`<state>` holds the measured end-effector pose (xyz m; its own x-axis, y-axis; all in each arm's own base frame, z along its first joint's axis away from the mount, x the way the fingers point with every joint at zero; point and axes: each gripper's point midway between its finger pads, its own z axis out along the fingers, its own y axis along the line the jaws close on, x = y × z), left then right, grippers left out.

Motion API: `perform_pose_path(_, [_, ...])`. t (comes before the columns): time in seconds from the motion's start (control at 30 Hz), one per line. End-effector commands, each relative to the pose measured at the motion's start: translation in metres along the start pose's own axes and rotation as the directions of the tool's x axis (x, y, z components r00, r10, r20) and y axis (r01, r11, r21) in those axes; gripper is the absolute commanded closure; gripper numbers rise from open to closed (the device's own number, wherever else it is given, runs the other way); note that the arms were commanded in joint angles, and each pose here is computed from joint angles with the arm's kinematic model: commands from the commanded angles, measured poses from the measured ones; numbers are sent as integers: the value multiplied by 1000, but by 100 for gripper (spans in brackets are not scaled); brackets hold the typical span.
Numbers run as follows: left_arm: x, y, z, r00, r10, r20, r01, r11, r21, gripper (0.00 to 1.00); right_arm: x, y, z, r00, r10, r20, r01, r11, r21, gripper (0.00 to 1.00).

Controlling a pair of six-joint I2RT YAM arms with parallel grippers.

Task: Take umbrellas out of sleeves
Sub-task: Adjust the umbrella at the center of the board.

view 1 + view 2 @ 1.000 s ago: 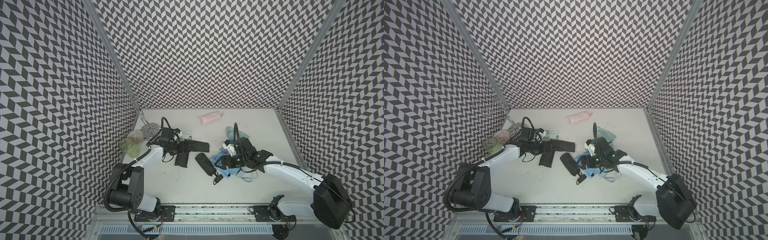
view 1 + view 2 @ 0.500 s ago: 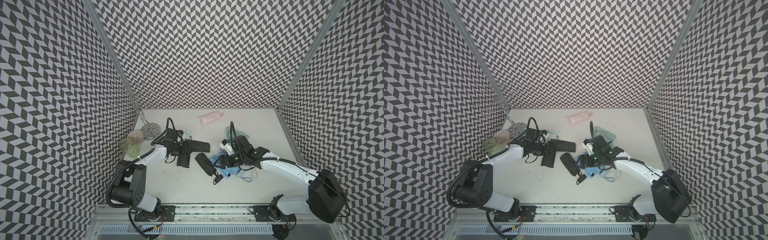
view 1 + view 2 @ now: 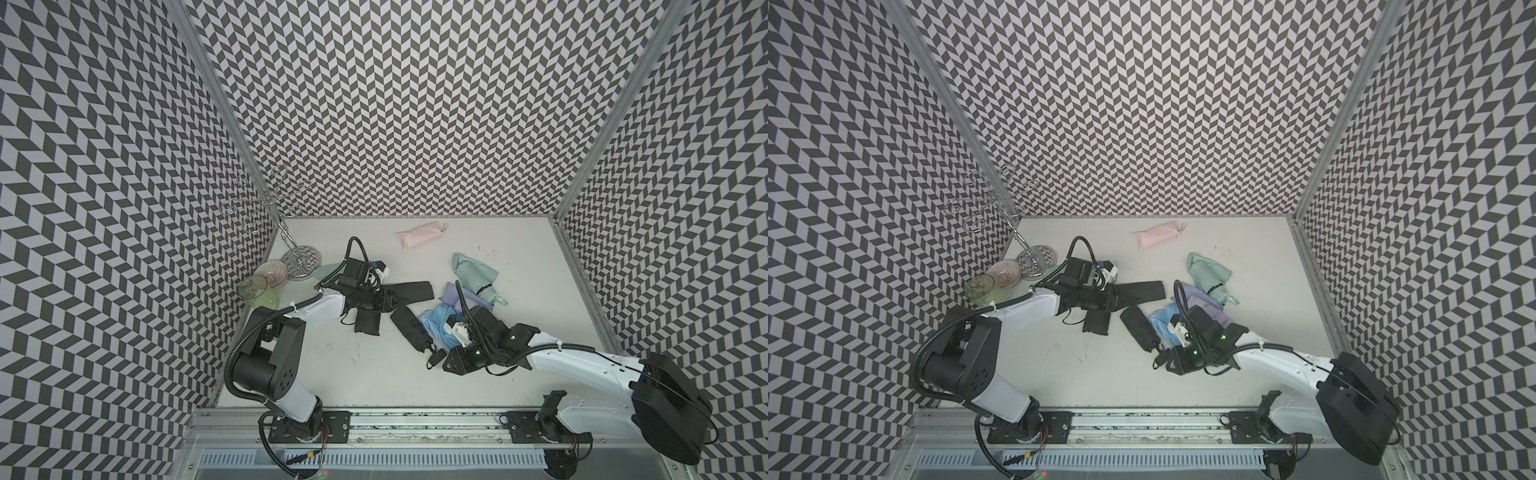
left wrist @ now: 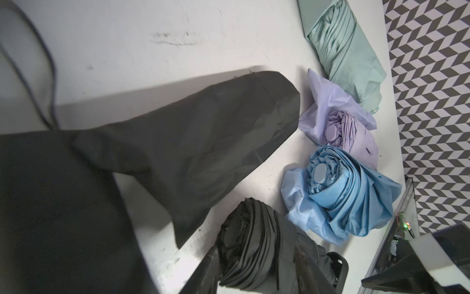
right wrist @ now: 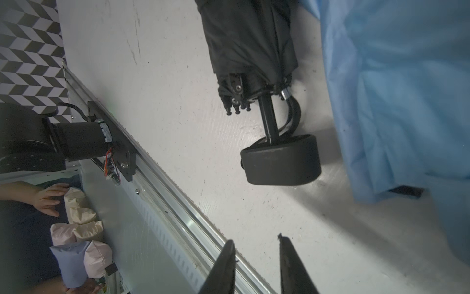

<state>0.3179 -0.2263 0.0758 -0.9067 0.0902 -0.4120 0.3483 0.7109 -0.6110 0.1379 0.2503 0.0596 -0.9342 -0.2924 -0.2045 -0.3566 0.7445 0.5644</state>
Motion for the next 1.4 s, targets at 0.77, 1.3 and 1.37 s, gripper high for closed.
perform_pose_path(0.77, [16, -41, 39, 996, 22, -85, -9, 988, 153, 57, -65, -8, 29, 996, -58, 72, 48, 990, 129, 68])
perform_pose_path(1.3, [-32, 43, -62, 999, -11, 48, 28, 927, -375, 0, -97, 52, -29, 979, -170, 114, 164, 984, 64, 28])
perform_pose_path(1.37, [-32, 55, -62, 999, -19, 51, 37, 923, -384, 0, -103, 55, -26, 976, -188, 109, 182, 981, 60, 28])
